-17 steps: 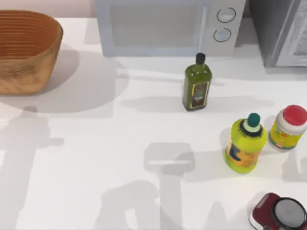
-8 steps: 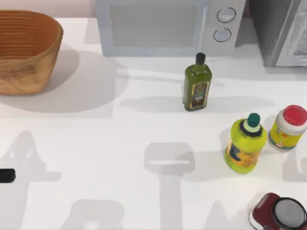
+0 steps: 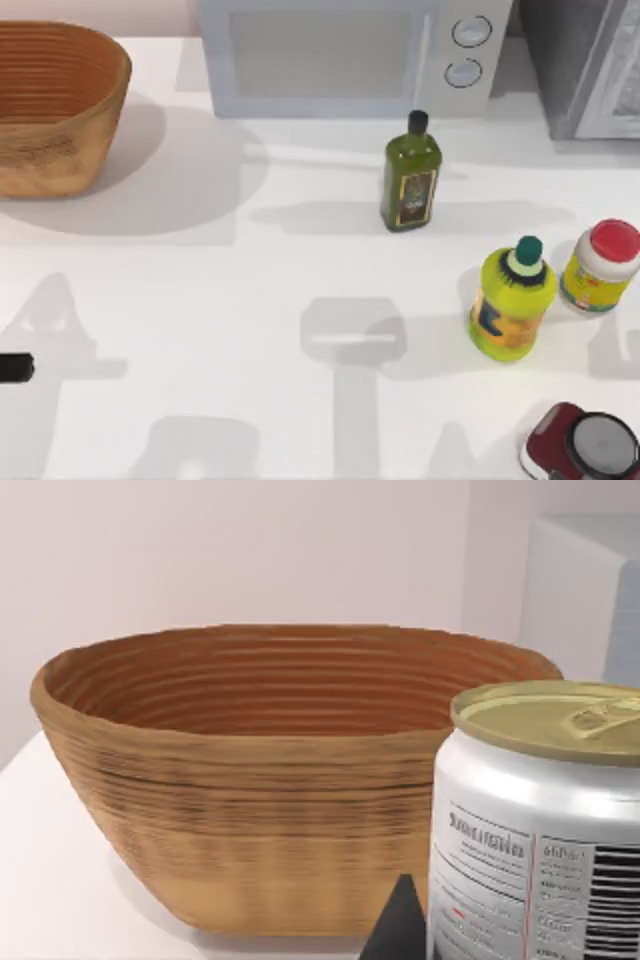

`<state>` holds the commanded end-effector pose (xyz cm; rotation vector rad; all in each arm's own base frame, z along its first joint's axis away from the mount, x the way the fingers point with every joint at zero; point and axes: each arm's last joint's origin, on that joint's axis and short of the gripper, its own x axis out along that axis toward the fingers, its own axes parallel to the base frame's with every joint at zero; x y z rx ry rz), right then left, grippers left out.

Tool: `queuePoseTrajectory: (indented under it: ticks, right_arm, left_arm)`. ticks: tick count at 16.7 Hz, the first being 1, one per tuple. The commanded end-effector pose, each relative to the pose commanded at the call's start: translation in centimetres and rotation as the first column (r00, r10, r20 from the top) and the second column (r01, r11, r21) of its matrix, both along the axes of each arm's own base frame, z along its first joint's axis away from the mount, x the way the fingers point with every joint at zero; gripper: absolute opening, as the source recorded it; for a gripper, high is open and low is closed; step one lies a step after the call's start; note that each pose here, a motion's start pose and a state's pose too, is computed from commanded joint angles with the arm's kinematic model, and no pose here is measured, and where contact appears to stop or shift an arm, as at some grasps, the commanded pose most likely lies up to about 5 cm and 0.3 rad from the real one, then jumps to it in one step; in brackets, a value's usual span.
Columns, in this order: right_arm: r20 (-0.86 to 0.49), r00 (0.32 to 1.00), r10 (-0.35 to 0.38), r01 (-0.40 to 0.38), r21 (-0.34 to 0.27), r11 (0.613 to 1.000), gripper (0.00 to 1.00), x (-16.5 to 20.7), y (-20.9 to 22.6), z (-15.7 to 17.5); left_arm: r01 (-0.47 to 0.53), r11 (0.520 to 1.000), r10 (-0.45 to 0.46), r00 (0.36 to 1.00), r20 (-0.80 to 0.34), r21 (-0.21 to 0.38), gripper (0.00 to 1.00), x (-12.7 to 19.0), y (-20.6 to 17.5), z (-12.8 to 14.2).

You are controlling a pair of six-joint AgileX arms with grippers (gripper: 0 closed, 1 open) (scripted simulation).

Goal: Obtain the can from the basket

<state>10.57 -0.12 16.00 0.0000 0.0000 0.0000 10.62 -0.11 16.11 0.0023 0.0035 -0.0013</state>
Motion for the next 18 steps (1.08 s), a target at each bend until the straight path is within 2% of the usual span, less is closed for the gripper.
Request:
queuePoseTrajectory:
  ticks: [5,10,14,18]
  right_arm:
    - [0.0,1.0,0.0,0.0,0.0,1.0,1.0,0.0,0.0,0.0]
    - [0.0,1.0,0.0,0.0,0.0,1.0,1.0,0.0,0.0,0.0]
    - [0.0,1.0,0.0,0.0,0.0,1.0,1.0,0.0,0.0,0.0]
    - [0.0,1.0,0.0,0.0,0.0,1.0,1.0,0.0,0.0,0.0]
  left_arm:
    - [0.098,0.995,-0.098,0.994,0.04,0.01,0.0,1.0,-0.4,3.1]
    - [0.308,0.951,-0.309,0.951,0.028,0.024,0.0,5.8,-1.6,6.8]
    - [0.509,0.861,-0.509,0.861,-0.005,0.022,0.0,12.5,-3.2,7.2]
    - [0.698,0.716,-0.698,0.716,-0.01,0.024,0.0,19.3,-5.1,4.9]
